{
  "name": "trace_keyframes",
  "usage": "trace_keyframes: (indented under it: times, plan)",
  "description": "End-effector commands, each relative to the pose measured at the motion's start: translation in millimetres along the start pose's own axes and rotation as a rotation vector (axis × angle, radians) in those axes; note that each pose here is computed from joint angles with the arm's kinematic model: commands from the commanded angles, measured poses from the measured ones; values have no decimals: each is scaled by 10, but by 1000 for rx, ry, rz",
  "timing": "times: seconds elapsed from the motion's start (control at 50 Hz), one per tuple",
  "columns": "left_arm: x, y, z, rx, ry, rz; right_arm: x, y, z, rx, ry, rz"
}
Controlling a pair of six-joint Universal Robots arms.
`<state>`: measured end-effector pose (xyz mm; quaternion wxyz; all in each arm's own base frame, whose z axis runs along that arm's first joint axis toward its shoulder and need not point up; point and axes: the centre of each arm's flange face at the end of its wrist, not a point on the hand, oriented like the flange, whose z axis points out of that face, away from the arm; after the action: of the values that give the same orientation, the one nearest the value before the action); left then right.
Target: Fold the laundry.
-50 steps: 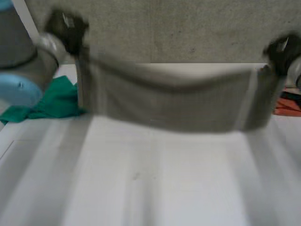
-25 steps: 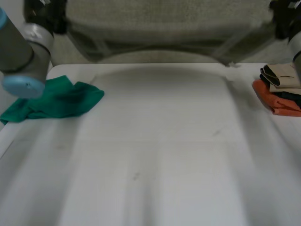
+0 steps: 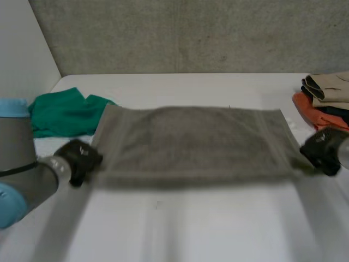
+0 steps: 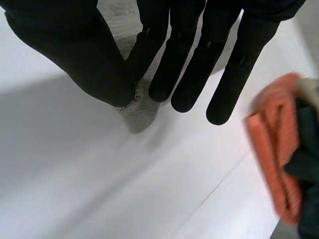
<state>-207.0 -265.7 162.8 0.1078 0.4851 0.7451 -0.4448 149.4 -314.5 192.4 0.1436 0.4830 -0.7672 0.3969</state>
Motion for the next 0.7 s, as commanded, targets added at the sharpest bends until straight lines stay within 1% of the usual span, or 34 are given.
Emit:
trace_keyframes:
  times: [0.02,0.14,0.18,0.2,0.26,0.28,0.36,0.46,0.56,0.66,0.7]
  plan:
    - [57,37,-338,-83,134,72,139,187,-155,-58,-18,-93]
    - [-204,-256,8,40,23,62,259,75,123,55,128,-16]
    - [-271,-356,105,77,-10,43,266,28,195,92,154,-1]
    - [-339,-462,196,116,-48,20,283,-25,268,134,182,12]
    - [-394,-599,346,165,-90,-6,317,-105,378,199,228,28]
    - [-429,-672,443,187,-117,-21,344,-145,467,236,261,36]
    - [-489,-807,657,215,-178,-44,401,-245,676,313,339,38]
    - [-572,-914,916,238,-255,-48,451,-320,924,354,405,32]
    - [-556,-976,1151,260,-289,-40,406,-358,1185,354,420,22]
    - [-437,-989,1360,273,-292,-31,347,-386,1503,338,436,13]
    - [-394,-973,1394,262,-292,-33,324,-380,1563,317,440,17]
